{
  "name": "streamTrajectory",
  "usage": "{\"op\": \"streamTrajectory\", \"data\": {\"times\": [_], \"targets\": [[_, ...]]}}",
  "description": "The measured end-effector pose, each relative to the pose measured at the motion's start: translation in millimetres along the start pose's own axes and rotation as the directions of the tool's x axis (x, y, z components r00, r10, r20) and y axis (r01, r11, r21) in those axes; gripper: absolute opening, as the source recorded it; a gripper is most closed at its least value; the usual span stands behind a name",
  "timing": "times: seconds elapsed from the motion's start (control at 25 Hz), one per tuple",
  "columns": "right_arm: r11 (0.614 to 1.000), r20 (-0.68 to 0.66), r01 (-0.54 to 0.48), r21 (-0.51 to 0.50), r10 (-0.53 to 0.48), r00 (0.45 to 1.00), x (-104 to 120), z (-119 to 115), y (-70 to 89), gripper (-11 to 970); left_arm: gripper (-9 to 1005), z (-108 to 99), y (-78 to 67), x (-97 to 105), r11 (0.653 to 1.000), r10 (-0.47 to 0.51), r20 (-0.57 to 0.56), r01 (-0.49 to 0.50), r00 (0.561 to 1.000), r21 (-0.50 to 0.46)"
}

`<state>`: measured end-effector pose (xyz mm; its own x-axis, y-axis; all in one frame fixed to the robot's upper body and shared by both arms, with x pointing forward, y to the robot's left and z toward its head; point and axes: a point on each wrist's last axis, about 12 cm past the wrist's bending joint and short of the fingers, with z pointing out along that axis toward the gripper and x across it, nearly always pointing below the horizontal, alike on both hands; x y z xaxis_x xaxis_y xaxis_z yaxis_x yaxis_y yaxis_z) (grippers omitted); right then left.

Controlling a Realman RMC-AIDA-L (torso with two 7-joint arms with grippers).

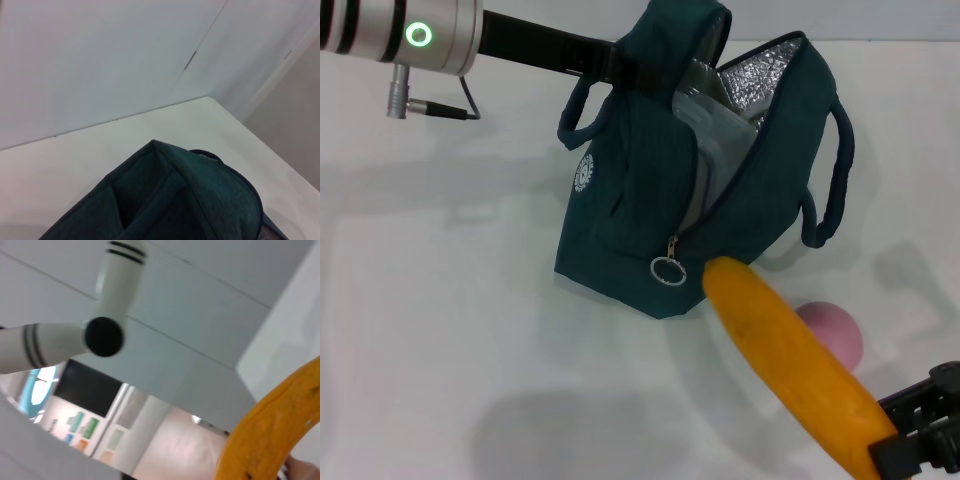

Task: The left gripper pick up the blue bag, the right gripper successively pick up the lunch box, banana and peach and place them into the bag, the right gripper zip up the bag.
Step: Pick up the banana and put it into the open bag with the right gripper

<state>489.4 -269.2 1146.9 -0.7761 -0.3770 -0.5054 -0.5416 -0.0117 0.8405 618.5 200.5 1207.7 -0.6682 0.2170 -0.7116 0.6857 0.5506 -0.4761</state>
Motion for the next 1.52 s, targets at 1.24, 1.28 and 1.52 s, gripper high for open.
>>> {"op": "streamTrajectory", "data": {"times": [1.24, 1.28, 1.52], "targets": [[0.994, 0.382, -0.02, -0.111, 0.061, 0.922, -16.7, 17.6, -37.2, 506, 83, 5.0, -7.6, 7.5, 0.997, 0.019, 0.006, -0.019, 1.0, 0.07], [0.992, 0.378, -0.044, -0.119, 0.086, 0.922, -16.3, 20.8, -38.8, 507, 83, 5.0, -7.9, 8.3, 0.997, 0.019, 0.005, -0.019, 1.0, 0.073], [0.977, 0.375, -0.144, -0.154, 0.193, 0.907, -11.7, 35.0, -45.4, 514, 84, 3.3, -7.6, 12.4, 0.996, 0.011, 0.014, -0.012, 1.0, 0.087]]}}
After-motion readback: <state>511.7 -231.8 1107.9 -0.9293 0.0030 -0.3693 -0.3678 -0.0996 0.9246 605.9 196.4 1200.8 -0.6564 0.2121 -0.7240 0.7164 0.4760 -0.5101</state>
